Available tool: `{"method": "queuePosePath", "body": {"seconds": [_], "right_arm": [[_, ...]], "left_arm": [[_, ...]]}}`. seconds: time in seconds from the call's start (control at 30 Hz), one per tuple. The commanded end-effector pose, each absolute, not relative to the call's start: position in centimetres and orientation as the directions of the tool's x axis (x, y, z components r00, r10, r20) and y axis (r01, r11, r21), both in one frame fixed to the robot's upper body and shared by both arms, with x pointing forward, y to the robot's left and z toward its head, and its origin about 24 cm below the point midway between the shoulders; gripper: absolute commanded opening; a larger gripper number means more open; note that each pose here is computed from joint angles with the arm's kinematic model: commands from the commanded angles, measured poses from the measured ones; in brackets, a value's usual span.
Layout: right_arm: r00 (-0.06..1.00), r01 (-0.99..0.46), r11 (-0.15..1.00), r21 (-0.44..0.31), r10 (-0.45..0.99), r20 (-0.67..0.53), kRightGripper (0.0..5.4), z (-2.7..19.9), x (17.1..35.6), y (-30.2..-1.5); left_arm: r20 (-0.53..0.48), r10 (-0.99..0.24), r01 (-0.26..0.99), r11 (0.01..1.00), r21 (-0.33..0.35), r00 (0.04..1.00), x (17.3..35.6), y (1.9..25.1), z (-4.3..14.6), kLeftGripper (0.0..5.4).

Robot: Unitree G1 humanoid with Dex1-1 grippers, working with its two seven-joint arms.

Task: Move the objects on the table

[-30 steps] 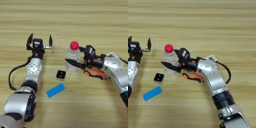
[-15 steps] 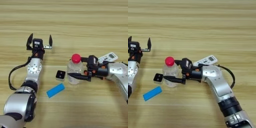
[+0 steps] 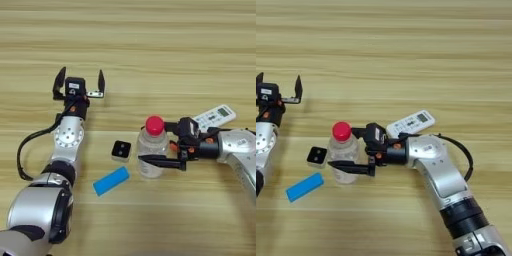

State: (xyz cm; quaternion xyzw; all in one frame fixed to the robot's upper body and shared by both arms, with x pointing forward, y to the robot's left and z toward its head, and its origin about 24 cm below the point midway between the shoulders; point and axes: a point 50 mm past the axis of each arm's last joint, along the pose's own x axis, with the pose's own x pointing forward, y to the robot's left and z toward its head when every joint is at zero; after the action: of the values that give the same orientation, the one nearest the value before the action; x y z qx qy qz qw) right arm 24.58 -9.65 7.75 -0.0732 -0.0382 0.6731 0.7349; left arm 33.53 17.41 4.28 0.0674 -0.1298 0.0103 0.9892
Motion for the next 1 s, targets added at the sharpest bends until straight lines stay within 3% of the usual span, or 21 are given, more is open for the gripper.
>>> {"method": "queuePosePath", "body": {"seconds": [0.03,0.3,0.57,0.9,1.0], "right_arm": [[0.089,-0.985,0.081,-0.156,0.995,-0.048,3.26,7.27,24.41,-9.78],[0.079,-0.985,0.069,-0.156,0.995,-0.062,3.26,6.84,24.19,-9.83],[0.087,-0.984,0.077,-0.161,0.994,-0.06,4.36,6.82,24.3,-9.83],[0.09,-0.983,0.08,-0.165,0.994,-0.057,5.34,6.85,24.39,-9.81],[0.093,-0.982,0.083,-0.168,0.994,-0.054,5.38,6.91,24.43,-9.8]], "left_arm": [[0.266,-0.008,-0.031,0.989,0.145,0.964,33.91,17.36,4.77,5.4],[0.266,-0.009,-0.031,0.989,0.146,0.964,33.9,17.35,4.75,5.4],[0.266,-0.008,-0.032,0.989,0.146,0.964,33.9,17.35,4.75,5.4],[0.266,-0.008,-0.032,0.989,0.146,0.964,33.9,17.35,4.74,5.4],[0.266,-0.008,-0.032,0.989,0.146,0.964,33.9,17.36,4.74,5.4]]}}
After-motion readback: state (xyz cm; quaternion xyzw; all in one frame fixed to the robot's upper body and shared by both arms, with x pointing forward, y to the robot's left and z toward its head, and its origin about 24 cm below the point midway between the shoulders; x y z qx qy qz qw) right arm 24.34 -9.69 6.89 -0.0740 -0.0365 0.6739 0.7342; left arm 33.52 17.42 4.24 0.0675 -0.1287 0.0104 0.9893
